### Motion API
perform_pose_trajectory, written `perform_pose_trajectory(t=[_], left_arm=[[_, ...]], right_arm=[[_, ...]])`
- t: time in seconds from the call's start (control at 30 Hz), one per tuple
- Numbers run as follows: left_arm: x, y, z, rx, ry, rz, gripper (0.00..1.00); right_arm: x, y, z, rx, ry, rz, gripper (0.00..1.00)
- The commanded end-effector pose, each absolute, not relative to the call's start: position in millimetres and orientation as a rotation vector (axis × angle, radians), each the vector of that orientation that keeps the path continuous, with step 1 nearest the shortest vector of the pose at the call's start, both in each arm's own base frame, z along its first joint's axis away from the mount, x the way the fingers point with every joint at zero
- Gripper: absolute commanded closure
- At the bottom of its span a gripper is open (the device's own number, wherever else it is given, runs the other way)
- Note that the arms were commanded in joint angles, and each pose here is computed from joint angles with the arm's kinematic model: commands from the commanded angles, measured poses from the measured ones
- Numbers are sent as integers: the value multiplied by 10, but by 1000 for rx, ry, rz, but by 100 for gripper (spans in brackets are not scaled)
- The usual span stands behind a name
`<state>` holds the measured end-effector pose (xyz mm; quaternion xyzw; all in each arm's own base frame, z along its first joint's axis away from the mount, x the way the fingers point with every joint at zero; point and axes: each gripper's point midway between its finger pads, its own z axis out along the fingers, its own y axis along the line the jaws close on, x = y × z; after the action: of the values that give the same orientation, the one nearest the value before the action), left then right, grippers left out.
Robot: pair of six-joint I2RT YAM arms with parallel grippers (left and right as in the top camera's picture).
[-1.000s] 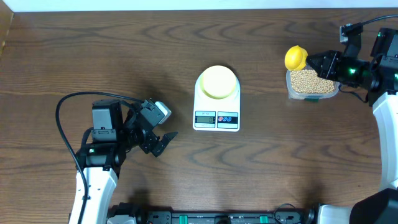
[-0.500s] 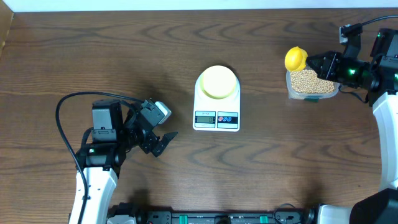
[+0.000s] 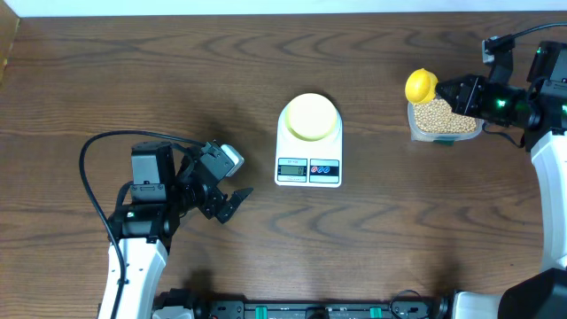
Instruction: Scoop item into bowl and weigh 50g on scale
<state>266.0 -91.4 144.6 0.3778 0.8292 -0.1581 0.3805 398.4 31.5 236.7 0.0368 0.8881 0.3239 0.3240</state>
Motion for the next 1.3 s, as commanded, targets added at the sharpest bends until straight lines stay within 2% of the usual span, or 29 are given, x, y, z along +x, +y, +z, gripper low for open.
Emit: perform_pose_trajectory(t=[0.0,0.17,0.6,0.77,0.97,1.27], left_arm=[[2675,-914,1452,980,2109,-391,2],[2675,-914,1452,980,2109,-391,3],[2675,-914,1452,980,2109,-391,2],[2675,-914,1452,980,2109,-391,2],[2675,-914,1452,980,2109,-391,2],[2674,-914,1451,980,2109,-391,2]], right_arm=[[3977,331,2464,65,2310,842,99],[3955,329,2438,63,2324,835,99],[4056,2,2391,143,2372,532,99],[4036,-243,2564,310,2398,384,99],[4052,-304,2826,386,2414,365,99],[4083,-318,2653,440,2602,330,98]])
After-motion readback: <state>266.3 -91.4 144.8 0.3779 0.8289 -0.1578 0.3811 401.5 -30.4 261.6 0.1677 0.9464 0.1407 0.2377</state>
